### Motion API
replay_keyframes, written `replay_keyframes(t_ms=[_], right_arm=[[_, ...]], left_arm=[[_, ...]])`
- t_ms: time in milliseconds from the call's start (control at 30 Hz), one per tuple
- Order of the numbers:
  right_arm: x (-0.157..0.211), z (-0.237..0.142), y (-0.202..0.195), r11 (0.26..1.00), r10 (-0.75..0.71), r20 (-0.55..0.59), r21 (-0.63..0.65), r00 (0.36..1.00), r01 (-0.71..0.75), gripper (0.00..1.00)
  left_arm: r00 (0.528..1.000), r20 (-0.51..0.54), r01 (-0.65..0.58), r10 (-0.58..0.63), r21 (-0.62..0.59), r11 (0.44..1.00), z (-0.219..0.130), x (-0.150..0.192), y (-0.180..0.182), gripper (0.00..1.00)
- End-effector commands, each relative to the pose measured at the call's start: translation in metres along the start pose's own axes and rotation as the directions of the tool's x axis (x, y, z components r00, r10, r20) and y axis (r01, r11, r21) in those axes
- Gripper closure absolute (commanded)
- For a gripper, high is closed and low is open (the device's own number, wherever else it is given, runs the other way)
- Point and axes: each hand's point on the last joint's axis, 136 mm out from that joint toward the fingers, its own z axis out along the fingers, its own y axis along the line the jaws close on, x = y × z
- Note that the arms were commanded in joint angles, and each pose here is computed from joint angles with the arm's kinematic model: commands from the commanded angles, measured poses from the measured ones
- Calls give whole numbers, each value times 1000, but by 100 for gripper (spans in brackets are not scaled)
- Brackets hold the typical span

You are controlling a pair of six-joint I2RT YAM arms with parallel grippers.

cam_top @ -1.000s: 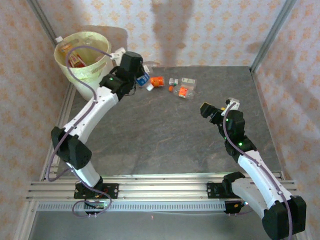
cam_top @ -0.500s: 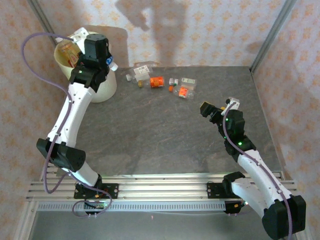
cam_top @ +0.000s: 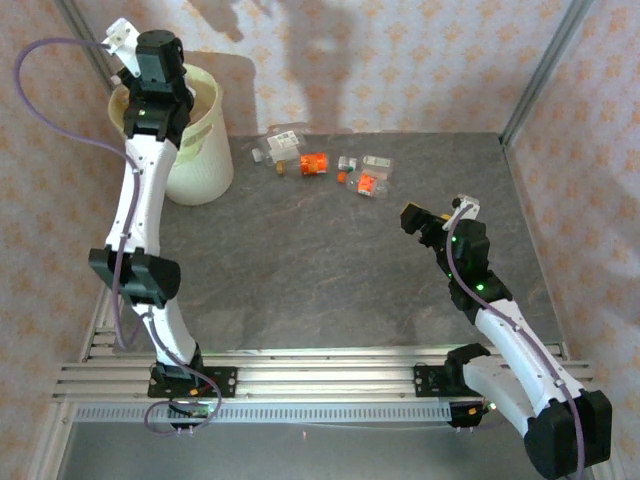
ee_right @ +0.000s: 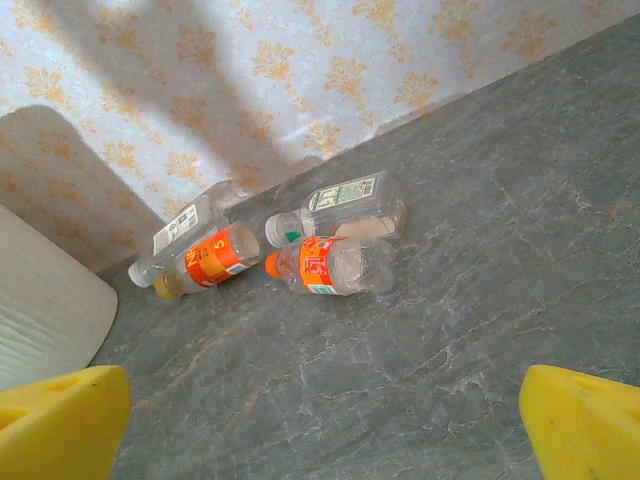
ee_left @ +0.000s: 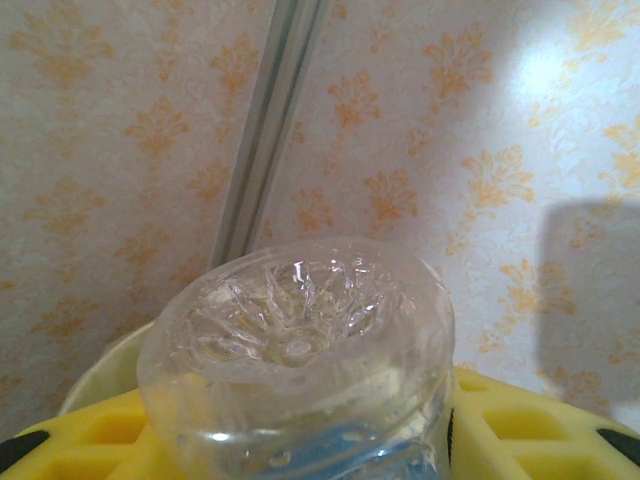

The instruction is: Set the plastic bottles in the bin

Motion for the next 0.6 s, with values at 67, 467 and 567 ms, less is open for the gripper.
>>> replay_keyframes(t_ms=[67,467,567], right_arm=[[-13,-6,1,1000,7,46,4,999,-7,0],[-13,-7,0,1000,-11,48,14,999,10,0],[-13,-7,-1,1000,-13,45,17,999,12,0]], left_arm=[[994,-44,-100,99,-13,995,26,17,-4,45],[950,-154,-252,272,137,958,56,75,-32,38],[937,-196,-239,290,245,939,54,89,-50,21]])
